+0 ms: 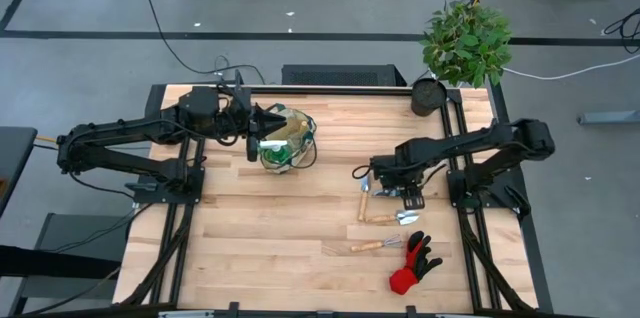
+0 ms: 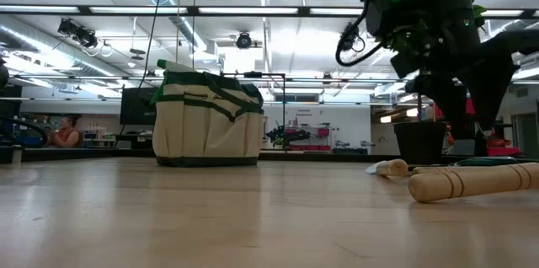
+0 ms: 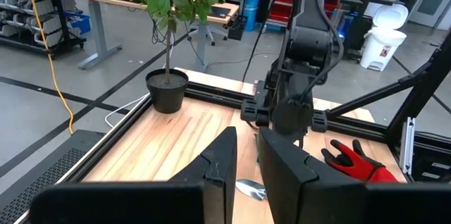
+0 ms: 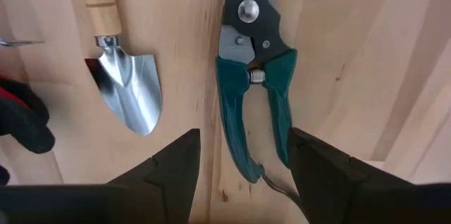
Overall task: Pick & Place Garden tools in Gardening bag
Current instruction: Put the green shear scissors into the gardening bag
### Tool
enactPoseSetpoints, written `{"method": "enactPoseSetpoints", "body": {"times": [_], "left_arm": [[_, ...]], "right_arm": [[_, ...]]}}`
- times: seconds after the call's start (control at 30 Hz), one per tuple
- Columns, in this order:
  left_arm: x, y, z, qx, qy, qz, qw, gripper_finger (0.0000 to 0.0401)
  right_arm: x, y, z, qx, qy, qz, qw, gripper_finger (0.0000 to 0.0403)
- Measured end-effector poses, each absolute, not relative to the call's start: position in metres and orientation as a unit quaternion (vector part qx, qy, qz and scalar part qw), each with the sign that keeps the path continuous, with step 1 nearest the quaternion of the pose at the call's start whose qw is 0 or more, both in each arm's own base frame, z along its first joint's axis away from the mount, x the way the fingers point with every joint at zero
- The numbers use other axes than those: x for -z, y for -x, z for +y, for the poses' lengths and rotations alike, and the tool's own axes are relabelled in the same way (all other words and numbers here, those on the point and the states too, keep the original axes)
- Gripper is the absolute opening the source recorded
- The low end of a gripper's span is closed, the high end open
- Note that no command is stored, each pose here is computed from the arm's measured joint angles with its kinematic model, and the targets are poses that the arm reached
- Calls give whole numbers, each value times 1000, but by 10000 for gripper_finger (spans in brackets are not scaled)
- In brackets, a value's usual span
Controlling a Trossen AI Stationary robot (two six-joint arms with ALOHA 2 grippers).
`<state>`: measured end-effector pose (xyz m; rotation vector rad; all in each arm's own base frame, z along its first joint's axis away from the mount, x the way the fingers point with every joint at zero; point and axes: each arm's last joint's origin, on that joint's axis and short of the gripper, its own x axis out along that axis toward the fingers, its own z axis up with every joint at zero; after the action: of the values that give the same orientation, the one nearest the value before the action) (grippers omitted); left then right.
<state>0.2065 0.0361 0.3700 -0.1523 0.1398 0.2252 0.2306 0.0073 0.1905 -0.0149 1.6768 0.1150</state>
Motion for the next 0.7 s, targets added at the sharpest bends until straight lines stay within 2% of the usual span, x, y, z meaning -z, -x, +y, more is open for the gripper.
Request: {"method": "enactPoseSetpoints", "body": {"times": [0.7], "left_arm": [[-370,-207,36,-112,75,70,988,64]], "right_arm": [[-152,-246,12,-64,18,784,617,213]]}}
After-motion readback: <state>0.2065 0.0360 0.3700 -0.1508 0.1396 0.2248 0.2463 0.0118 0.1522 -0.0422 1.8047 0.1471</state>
